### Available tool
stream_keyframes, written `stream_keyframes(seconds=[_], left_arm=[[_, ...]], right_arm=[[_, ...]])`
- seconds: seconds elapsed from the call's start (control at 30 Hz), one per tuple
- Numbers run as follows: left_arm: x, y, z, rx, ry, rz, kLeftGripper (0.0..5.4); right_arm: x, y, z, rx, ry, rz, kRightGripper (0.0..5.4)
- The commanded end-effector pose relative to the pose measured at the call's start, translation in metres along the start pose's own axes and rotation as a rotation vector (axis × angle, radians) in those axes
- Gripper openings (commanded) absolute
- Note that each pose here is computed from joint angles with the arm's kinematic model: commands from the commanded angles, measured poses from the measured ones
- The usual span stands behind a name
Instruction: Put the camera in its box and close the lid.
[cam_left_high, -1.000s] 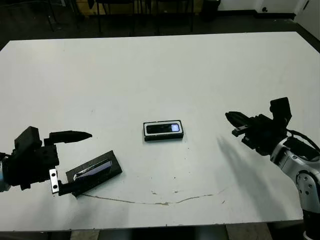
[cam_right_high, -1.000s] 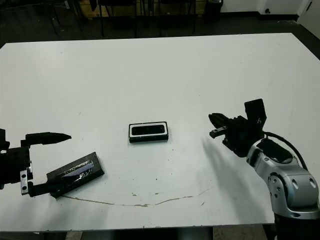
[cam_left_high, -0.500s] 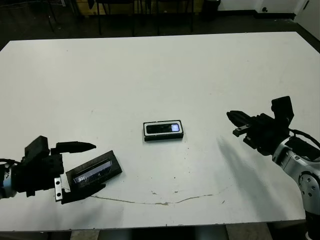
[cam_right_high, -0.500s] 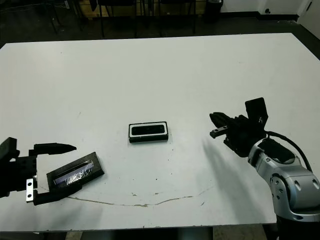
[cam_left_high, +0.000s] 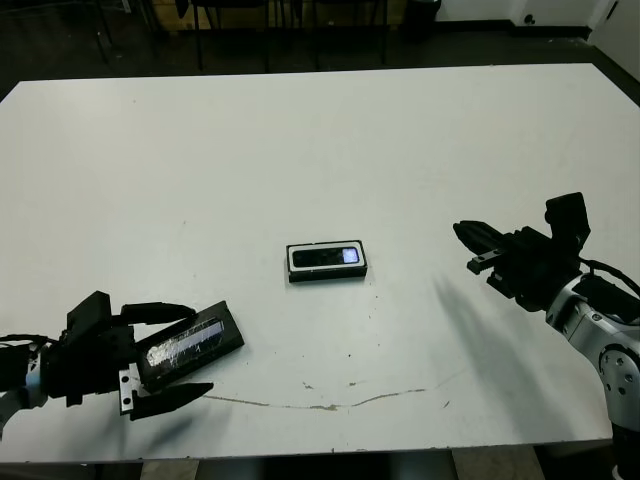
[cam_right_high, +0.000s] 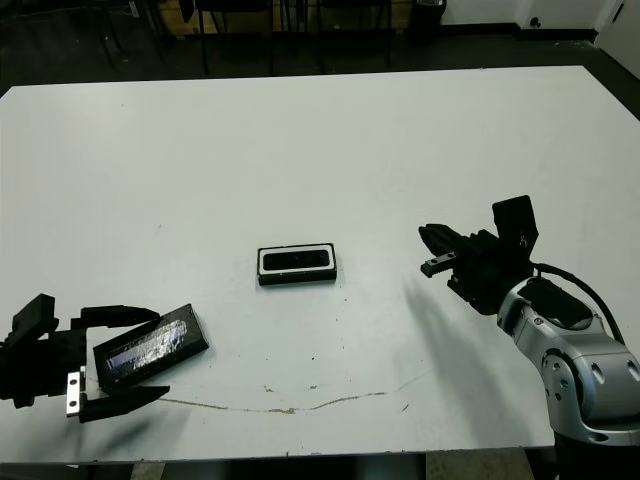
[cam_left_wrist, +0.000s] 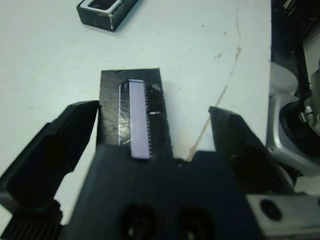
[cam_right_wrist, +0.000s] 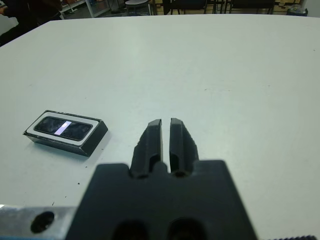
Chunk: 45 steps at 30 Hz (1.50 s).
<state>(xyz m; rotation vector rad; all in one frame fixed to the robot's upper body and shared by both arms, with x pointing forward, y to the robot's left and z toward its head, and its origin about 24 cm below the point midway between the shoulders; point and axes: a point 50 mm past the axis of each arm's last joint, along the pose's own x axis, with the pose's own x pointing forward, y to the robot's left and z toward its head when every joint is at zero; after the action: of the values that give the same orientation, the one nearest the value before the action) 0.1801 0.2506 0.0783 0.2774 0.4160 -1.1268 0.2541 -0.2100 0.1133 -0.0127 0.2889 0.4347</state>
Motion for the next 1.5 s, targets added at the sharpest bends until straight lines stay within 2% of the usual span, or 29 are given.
stream_keyframes(seconds=[0.03, 0.73, 0.93, 1.1, 1.4, 1.5], left_arm=[[0.000, -0.001, -0.011, -0.056, 0.017, 0.003, 5.38], [0.002, -0.004, -0.020, -0.048, -0.003, 0.015, 5.38], [-0.003, -0.004, -0.022, -0.165, 0.126, 0.005, 5.38], [-0.003, -0.007, -0.021, -0.193, 0.173, 0.008, 4.79], [0.005, -0.014, -0.028, -0.295, 0.114, 0.067, 3.08], [0.006, -0.014, -0.029, -0.302, 0.096, 0.096, 2.78]], right_arm=[[-0.002, -0.003, -0.002, -0.021, 0.011, -0.007, 0.00], [-0.003, -0.004, -0.005, -0.039, 0.025, -0.007, 0.00], [-0.003, -0.003, -0.004, -0.036, 0.018, 0.002, 0.00], [-0.004, -0.004, -0.004, -0.030, 0.020, 0.001, 0.00], [-0.003, -0.004, -0.003, -0.029, 0.019, 0.005, 0.00], [-0.002, -0.003, -0.003, -0.027, 0.018, 0.007, 0.00]])
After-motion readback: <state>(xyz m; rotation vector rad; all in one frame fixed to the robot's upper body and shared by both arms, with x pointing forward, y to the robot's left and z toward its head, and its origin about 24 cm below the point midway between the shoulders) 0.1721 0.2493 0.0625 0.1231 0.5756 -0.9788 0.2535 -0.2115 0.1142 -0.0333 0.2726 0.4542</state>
